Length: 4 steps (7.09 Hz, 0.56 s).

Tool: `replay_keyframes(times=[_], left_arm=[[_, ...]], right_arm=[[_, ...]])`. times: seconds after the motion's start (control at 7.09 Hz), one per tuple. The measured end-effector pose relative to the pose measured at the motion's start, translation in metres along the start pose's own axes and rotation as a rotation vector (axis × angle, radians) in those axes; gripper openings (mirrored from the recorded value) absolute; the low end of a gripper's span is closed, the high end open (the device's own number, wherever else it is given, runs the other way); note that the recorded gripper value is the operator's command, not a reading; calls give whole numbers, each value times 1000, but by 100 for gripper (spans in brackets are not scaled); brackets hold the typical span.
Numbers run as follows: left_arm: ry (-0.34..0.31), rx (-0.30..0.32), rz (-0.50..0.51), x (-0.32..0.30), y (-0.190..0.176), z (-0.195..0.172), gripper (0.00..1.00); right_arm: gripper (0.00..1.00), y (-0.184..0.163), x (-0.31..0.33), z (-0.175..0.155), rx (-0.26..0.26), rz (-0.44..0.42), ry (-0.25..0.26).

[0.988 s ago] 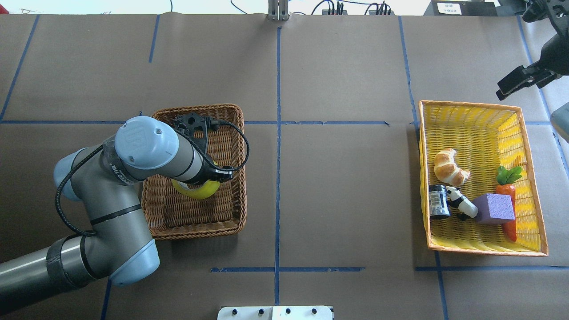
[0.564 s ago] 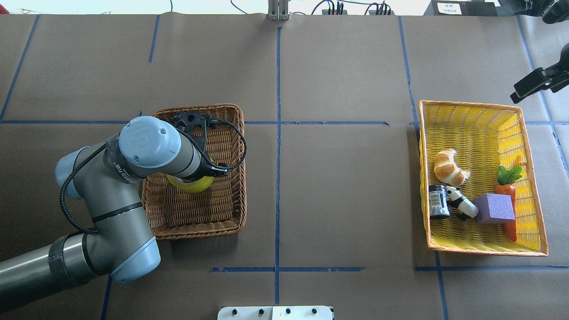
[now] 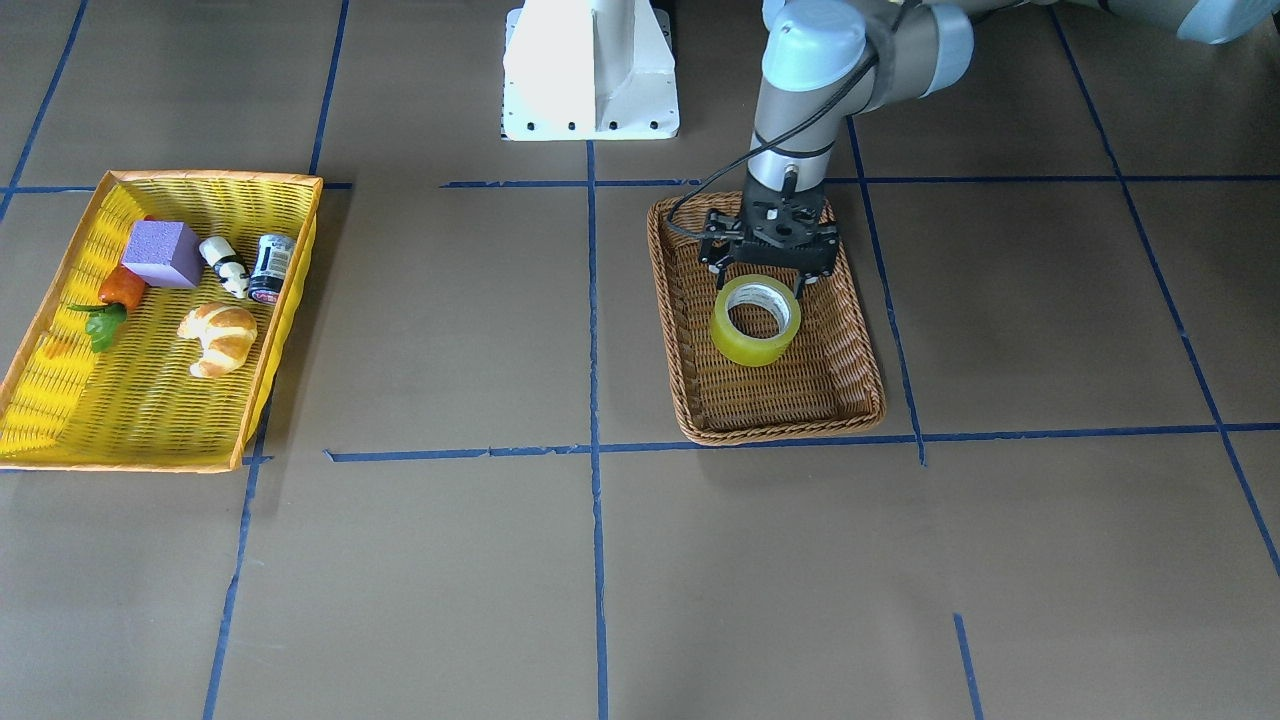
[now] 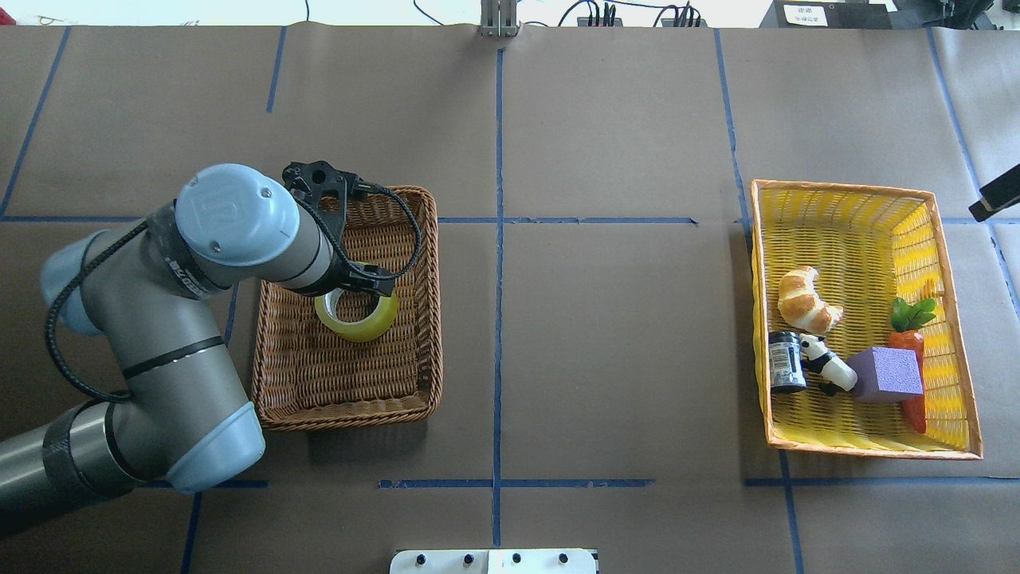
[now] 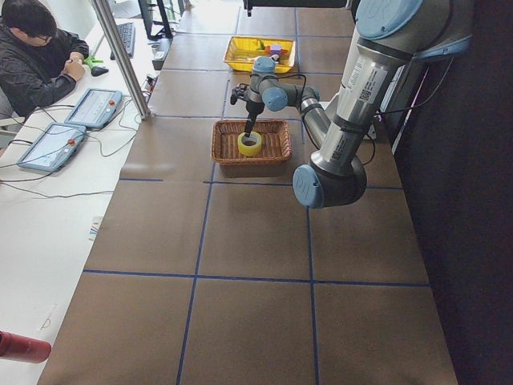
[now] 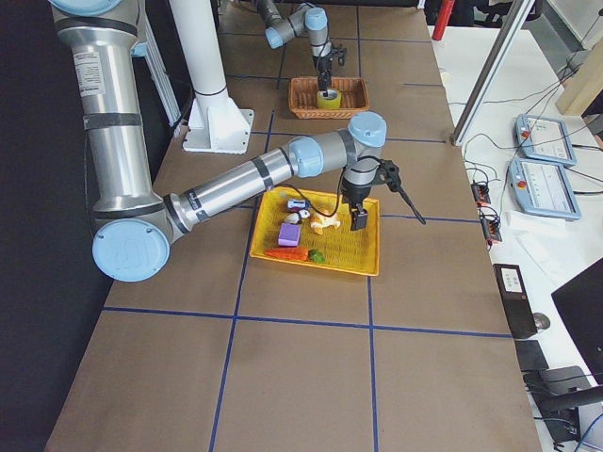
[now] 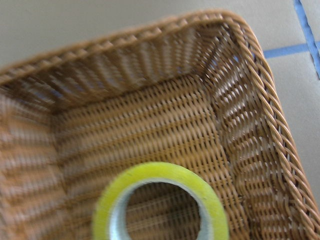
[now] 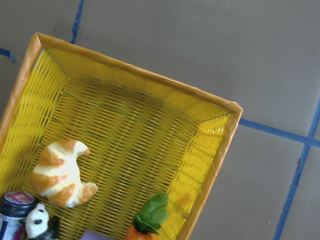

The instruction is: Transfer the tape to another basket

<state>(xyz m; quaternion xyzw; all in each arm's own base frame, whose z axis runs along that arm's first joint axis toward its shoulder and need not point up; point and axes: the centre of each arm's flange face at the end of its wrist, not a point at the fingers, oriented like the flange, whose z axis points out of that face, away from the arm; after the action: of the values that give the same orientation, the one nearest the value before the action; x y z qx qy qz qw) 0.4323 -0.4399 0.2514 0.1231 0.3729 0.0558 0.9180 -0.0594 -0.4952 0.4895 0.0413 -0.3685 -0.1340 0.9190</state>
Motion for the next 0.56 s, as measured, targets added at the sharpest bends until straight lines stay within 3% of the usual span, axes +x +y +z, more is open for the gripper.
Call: replay_keyframes(times=[0.28,0.56], left_arm=[[42,-56,34,-64,-37,-38,100],[59,-88,74,-147,-52,-56,100]], right_arm=[[100,41,51,19,-50,46,7],[100,77,115,22,-50,65,-46]])
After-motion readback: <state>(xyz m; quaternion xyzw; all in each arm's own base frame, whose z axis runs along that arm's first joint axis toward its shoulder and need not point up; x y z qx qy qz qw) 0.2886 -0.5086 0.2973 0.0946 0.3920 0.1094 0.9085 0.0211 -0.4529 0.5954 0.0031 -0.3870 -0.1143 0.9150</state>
